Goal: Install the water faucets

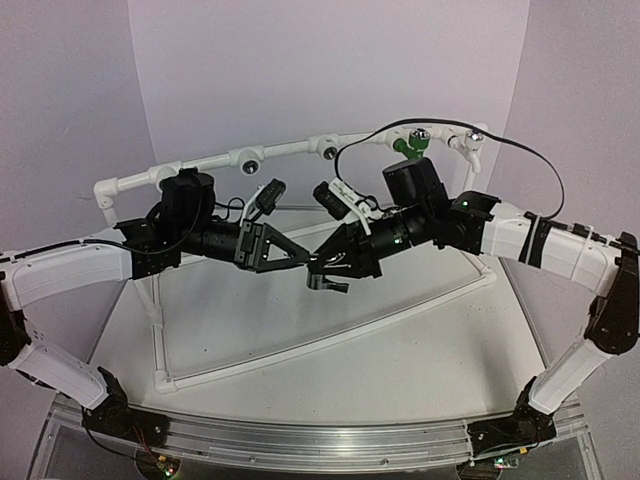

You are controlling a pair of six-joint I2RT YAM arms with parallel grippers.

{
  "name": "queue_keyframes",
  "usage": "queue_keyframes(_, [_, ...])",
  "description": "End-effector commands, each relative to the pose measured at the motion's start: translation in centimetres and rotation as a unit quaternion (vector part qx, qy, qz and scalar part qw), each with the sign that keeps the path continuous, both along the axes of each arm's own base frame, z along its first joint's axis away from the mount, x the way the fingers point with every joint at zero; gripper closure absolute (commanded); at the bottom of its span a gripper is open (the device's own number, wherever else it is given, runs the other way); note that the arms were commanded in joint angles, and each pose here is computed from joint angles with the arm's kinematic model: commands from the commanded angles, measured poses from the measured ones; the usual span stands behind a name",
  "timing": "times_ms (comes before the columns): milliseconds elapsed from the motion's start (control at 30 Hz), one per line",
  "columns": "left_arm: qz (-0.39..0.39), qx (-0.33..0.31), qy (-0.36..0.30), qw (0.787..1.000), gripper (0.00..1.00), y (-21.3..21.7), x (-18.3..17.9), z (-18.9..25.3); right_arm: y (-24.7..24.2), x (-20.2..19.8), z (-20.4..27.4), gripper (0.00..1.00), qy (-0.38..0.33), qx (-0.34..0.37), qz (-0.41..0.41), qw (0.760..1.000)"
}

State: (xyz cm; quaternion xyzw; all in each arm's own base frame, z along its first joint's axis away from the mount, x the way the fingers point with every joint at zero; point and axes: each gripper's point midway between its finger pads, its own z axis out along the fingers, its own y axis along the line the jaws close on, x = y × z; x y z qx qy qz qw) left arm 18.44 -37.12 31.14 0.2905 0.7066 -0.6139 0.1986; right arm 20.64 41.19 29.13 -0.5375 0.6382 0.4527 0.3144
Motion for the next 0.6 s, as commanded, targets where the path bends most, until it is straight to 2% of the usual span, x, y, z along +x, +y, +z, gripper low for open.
queue_keyframes(0, [-0.006,-0.038,-0.04,0.998,0.73,-0.3,0.1,3.5,1.4,-0.1,3.5,1.0,-0.031,0.052,0.02,0.998])
queue_keyframes(67, [0.005,-0.04,-0.051,0.998,0.92,-0.1,0.3,3.8,1.5,-0.1,3.5,1.0,-0.028,0.052,0.017,0.998])
queue_keyframes(133, [0.017,-0.045,-0.066,0.997,0.99,0.3,0.3,4.2,1.5,-0.1,3.3,0.99,-0.017,0.056,0.012,0.998])
queue_keyframes(233, [0.023,-0.057,-0.08,0.995,1.0,0.7,0.1,4.9,1.6,-0.2,3.4,0.67,0.006,0.074,0.01,0.997])
queue_keyframes(367, [0.024,-0.072,-0.088,0.993,1.0,1.2,-0.3,5.4,1.3,-0.6,4.8,0.4,0.03,0.138,0.001,0.99])
queue_keyframes(467, [0.021,-0.085,-0.094,0.992,1.0,1.6,-0.8,5.8,0.4,-0.9,5.8,0.37,0.047,0.172,-0.001,0.984])
queue_keyframes(567, [0.02,-0.1,-0.101,0.99,1.0,2.0,-1.3,6.3,-0.1,-0.9,6.0,0.42,0.056,0.183,0.004,0.982])
